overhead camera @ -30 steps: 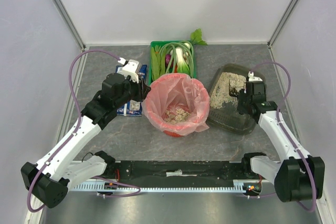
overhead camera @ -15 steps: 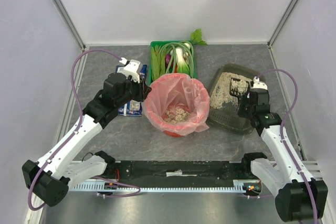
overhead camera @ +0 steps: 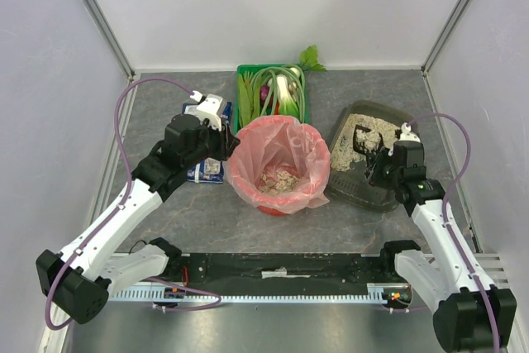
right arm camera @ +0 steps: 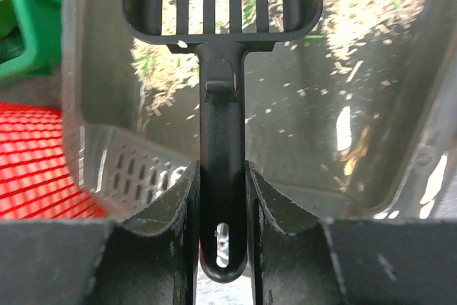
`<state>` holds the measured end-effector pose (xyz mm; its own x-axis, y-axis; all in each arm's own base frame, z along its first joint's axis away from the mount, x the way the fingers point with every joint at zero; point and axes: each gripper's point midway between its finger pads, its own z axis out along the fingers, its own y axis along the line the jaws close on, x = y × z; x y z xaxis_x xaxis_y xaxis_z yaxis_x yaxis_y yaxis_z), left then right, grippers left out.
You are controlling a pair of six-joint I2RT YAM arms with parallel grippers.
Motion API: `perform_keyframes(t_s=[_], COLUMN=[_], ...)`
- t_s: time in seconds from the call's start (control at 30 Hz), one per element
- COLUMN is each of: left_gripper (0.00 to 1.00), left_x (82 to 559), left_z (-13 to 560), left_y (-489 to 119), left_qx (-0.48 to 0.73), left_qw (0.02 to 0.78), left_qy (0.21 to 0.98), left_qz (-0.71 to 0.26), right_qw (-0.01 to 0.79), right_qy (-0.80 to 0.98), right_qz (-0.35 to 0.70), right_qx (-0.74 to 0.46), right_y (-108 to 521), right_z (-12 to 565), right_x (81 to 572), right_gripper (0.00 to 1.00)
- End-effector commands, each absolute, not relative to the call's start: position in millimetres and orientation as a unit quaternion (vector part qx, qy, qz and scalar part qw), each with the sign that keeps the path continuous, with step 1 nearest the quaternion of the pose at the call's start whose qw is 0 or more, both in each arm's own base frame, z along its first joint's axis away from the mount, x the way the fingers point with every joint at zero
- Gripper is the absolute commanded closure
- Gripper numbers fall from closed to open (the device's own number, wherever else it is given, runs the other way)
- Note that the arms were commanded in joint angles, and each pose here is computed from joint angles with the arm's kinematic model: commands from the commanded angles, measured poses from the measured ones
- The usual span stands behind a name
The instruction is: Clean the litter box
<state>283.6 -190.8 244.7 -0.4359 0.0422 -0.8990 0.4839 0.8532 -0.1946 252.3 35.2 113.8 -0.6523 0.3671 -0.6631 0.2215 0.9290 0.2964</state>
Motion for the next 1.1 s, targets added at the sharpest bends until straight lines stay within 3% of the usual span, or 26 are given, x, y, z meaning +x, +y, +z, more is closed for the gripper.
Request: perform_keyframes(t_s=[0.0,0.1,0.23,0.37,0.5,0.6,0.77,0.9,1.07], left_gripper=[0.66,0.66,0.66,0.66,0.66,0.66,0.66,0.66,0.66], left_x=[287.8,287.0,286.8,287.4,288.2,288.2,289.6,289.5,289.4], left_z=[254.3,254.4,254.8,254.3,250.9,250.4,249.3,249.6,245.0], left_y=[-194.4,-195.5,-195.4,-194.9,-196.3,-196.6,-195.6,-196.0,-198.7], left_qx=[0.17,0.172,0.172,0.17,0.172,0.172,0.17,0.169,0.17], left_qw=[0.525,0.524,0.525,0.524,0.52,0.519,0.519,0.519,0.511], left_qy=[0.804,0.804,0.803,0.804,0.807,0.807,0.808,0.808,0.812], left_qz=[-0.221,-0.224,-0.224,-0.223,-0.223,-0.223,-0.22,-0.221,-0.225], right_qw=[0.419,0.4,0.348,0.395,0.394,0.408,0.393,0.416,0.428], right_qy=[0.877,0.894,0.901,0.894,0.898,0.895,0.904,0.892,0.893], right_qz=[0.154,0.081,0.179,0.076,0.077,0.005,0.065,0.002,-0.019], right_qx=[0.181,0.186,0.186,0.199,0.178,0.182,0.154,0.177,0.137], right_y=[51.5,28.4,65.9,25.5,26.8,0.5,27.8,3.4,15.5], right_z=[140.9,130.9,120.4,129.0,142.3,142.0,131.0,136.7,148.8], right_x=[260.7,258.8,251.0,249.7,245.8,244.6,252.5,253.1,255.1], right_gripper=[1.0,1.0,1.0,1.0,1.0,1.0,1.0,1.0,1.0])
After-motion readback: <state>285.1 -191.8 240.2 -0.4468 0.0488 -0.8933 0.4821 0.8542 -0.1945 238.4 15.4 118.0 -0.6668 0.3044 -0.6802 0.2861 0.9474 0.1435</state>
